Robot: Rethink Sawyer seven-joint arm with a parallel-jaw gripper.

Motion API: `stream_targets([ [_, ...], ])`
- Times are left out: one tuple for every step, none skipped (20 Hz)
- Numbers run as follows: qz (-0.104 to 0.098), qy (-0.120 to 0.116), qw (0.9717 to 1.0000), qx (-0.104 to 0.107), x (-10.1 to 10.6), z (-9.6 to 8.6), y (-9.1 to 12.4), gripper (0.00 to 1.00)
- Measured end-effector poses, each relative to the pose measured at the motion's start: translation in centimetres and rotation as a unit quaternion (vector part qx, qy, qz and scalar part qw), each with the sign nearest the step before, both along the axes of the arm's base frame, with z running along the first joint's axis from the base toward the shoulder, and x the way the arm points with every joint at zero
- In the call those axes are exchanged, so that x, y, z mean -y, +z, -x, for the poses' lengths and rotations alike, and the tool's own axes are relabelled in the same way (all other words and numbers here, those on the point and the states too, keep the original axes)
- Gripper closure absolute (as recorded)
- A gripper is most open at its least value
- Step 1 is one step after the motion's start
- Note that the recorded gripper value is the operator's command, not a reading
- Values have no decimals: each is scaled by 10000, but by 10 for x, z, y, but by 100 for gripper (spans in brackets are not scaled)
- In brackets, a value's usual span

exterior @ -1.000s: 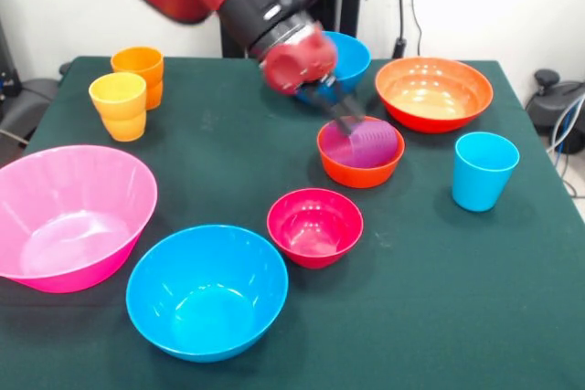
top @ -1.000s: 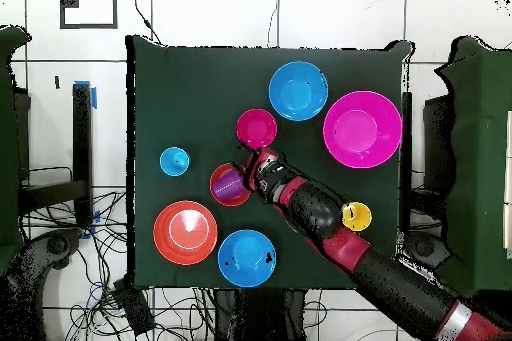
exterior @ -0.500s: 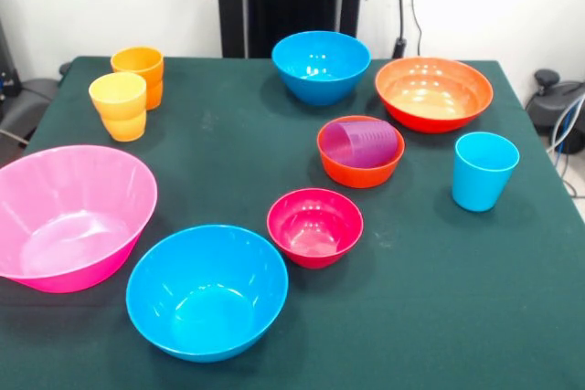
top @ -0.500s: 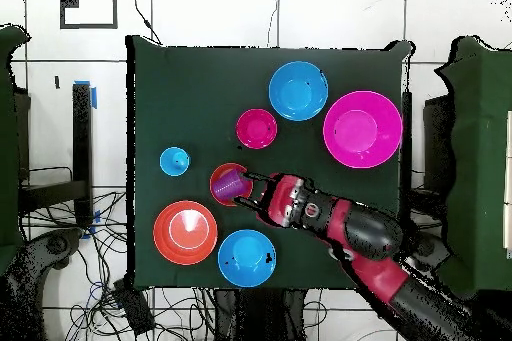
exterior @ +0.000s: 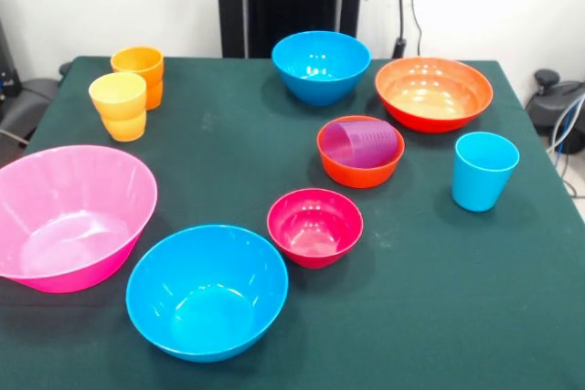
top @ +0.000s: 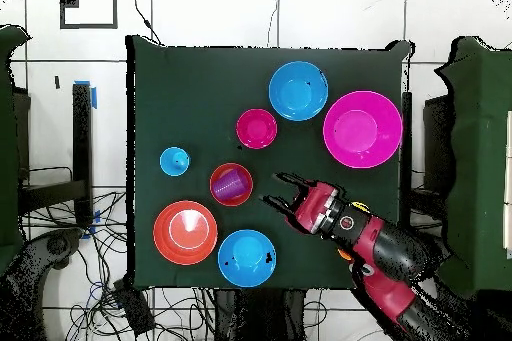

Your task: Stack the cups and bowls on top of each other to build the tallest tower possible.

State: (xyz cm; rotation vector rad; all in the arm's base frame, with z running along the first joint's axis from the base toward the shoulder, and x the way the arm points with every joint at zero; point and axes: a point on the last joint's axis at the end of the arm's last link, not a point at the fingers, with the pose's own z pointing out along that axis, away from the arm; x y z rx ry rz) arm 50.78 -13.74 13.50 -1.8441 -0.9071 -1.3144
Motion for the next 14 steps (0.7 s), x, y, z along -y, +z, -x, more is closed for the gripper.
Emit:
stream_targets([
  [-67,-69,9999,38,-2,1,-4,0],
  [-133,-137,9998,76,-4,1,-8,0],
  [-231,-210,9994,124,-7,2,-13,0],
  [-312,-260,9990,166,-9,4,-17,0],
  [-469,-343,9980,252,-15,9,-26,0],
  [-537,-391,9973,303,-17,11,-30,0],
  [-588,-429,9968,338,-18,14,-34,0],
  [-681,-552,9951,463,-21,19,-44,0],
  [-698,-592,9945,501,-22,21,-48,0],
  [-714,-631,9940,539,-22,22,-51,0],
  [-725,-774,9921,676,-25,26,-65,0],
  [-711,-844,9911,743,-26,27,-73,0],
  [-694,-886,9906,783,-27,28,-78,0],
  [-676,-928,9900,823,-28,28,-84,0],
])
